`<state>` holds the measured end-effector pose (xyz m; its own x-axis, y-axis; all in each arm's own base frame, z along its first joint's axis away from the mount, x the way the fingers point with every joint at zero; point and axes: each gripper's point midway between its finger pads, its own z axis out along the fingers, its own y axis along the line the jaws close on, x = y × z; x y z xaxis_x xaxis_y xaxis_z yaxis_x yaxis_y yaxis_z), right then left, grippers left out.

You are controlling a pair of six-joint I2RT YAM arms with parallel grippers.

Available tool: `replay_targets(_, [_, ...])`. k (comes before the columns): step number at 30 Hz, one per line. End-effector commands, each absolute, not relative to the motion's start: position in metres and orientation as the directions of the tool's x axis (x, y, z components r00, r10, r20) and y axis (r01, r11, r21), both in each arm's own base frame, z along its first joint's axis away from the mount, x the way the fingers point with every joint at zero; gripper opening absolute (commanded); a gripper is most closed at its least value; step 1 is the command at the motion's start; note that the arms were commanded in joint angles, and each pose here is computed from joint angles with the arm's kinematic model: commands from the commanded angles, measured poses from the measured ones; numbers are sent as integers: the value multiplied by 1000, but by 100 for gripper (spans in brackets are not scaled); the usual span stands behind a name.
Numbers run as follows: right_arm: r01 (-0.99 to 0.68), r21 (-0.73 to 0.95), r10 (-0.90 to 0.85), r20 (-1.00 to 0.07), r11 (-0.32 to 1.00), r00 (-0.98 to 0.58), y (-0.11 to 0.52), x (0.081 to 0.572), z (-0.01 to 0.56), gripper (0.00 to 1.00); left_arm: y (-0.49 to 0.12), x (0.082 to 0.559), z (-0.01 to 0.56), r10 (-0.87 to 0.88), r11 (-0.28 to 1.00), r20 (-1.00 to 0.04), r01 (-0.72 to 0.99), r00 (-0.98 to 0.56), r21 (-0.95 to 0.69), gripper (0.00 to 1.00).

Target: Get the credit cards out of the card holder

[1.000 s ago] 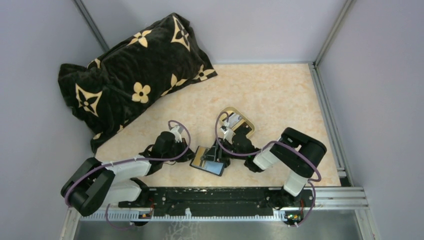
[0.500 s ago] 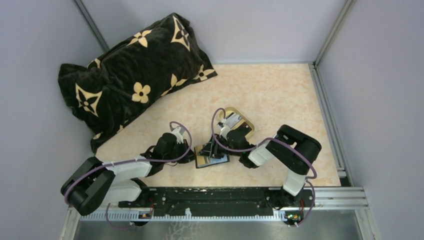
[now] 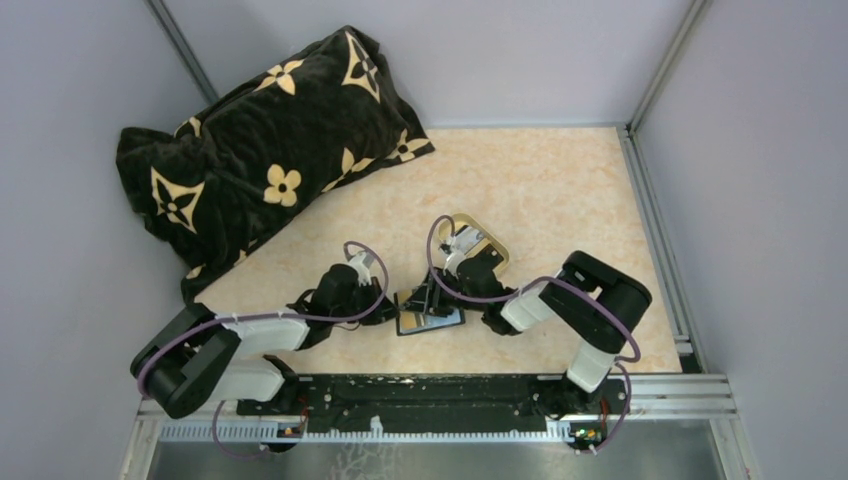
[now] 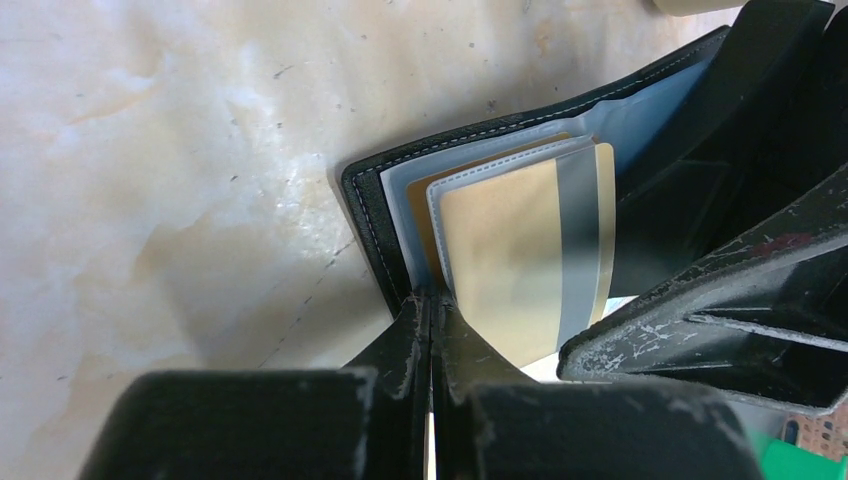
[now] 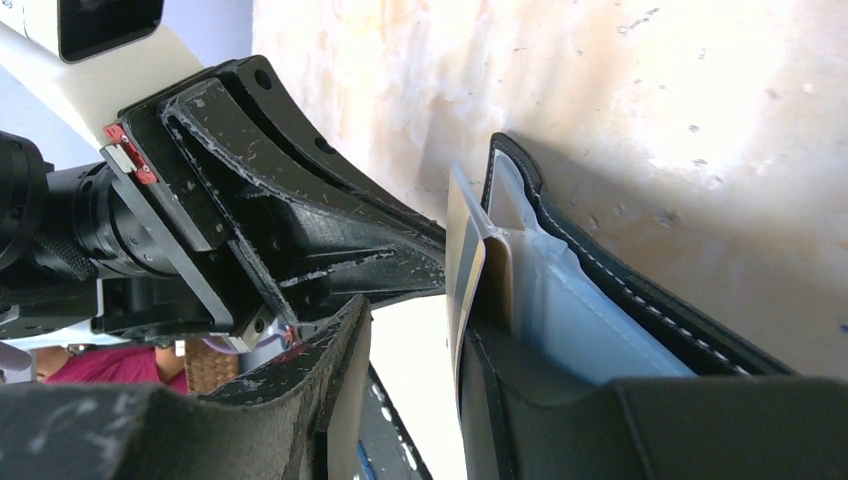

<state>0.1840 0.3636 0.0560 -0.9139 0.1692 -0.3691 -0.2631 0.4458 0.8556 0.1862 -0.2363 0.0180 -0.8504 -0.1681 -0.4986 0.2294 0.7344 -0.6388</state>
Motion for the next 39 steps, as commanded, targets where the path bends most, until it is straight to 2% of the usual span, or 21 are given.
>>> replay_targets(1, [-342,853,180,-437,395,-882,361,190,87,36,-221,156,-20,-90,800,-383,163,-919,-578,0])
replay_targets(27, [-310,817,200,-450,487,-870,311,192,73,36,-225,159,-30,-100,797,-354,138,-930,-587,0])
replay_targets(35, [-289,780,206,-466,555,-860,294,192,66,36,-224,160,-30,-103,799,-350,132,-931,-586,0])
replay_targets(37, [-284,764,203,-473,579,-857,289,192,63,33,-223,159,-31,-105,799,-349,130,-931,-587,0])
replay_targets(39, [-280,748,205,-483,602,-851,285,194,61,24,-224,159,-30,-105,797,-349,130,-931,-589,0])
